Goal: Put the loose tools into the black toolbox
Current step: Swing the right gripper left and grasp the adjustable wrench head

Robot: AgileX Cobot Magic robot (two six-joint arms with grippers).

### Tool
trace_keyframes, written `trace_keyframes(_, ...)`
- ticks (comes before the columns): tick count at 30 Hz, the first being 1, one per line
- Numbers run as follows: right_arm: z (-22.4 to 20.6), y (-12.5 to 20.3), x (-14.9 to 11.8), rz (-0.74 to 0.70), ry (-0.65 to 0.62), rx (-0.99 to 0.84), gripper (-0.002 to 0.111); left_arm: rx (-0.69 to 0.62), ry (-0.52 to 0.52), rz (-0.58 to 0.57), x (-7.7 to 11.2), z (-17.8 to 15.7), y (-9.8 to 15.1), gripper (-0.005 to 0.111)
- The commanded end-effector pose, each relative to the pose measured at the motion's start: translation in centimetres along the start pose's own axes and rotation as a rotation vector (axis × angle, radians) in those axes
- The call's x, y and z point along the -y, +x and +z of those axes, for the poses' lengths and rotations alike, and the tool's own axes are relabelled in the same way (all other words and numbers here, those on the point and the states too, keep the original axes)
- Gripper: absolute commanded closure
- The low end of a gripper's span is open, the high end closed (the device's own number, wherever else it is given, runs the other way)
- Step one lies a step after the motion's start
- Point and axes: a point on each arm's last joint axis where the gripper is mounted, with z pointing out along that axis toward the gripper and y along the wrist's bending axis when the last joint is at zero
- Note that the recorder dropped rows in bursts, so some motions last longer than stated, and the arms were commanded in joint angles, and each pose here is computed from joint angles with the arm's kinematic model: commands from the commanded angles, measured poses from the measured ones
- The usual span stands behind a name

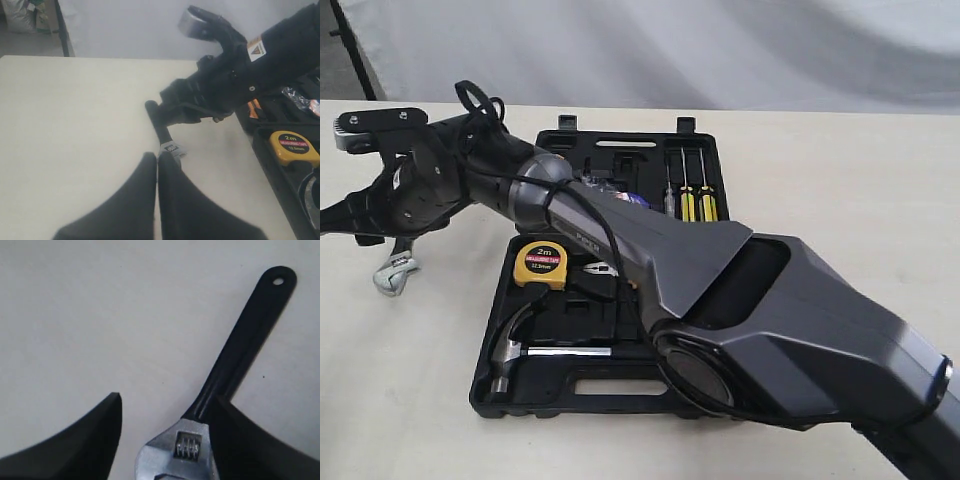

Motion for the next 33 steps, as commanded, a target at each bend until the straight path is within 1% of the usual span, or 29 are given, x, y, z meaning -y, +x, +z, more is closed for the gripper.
trace_keyframes(1, 0.8, 0.1, 0.6, 0.028, 0.000, 0.044, 0.055, 0.007, 0.014, -0.022, 0.0, -0.1, 0.2, 0.105)
trace_keyframes(12, 2.1, 1.0, 1.4, 0.014, 0.024, 0.042, 0.055, 0.007, 0.014, -0.022, 0.0, -0.1, 0.2, 0.105)
trace_keyframes(17, 2.1, 0.9, 1.6, 0.014, 0.031, 0.047, 0.055, 0.007, 0.014, -0.022, 0.0, -0.1, 0.2, 0.105)
trace_keyframes(20, 2.1, 1.3, 1.6, 0.018, 0.039, 0.011, 0.055, 0.007, 0.014, -0.022, 0.0, -0.1, 0.2, 0.105)
trace_keyframes(26, 2.0, 2.0, 1.8, -0.044, 0.052, -0.066, 0.055, 0.007, 0.014, -0.022, 0.0, -0.1, 0.2, 0.105)
trace_keyframes(31, 2.0, 2.6, 2.1, -0.063, 0.071, -0.134, 0.061, 0.007, 0.014, -0.022, 0.0, -0.1, 0.2, 0.105)
trace_keyframes(33, 1.9, 2.9, 2.4, -0.058, 0.080, -0.179, 0.061, 0.007, 0.014, -0.022, 0.0, -0.1, 0.2, 0.105)
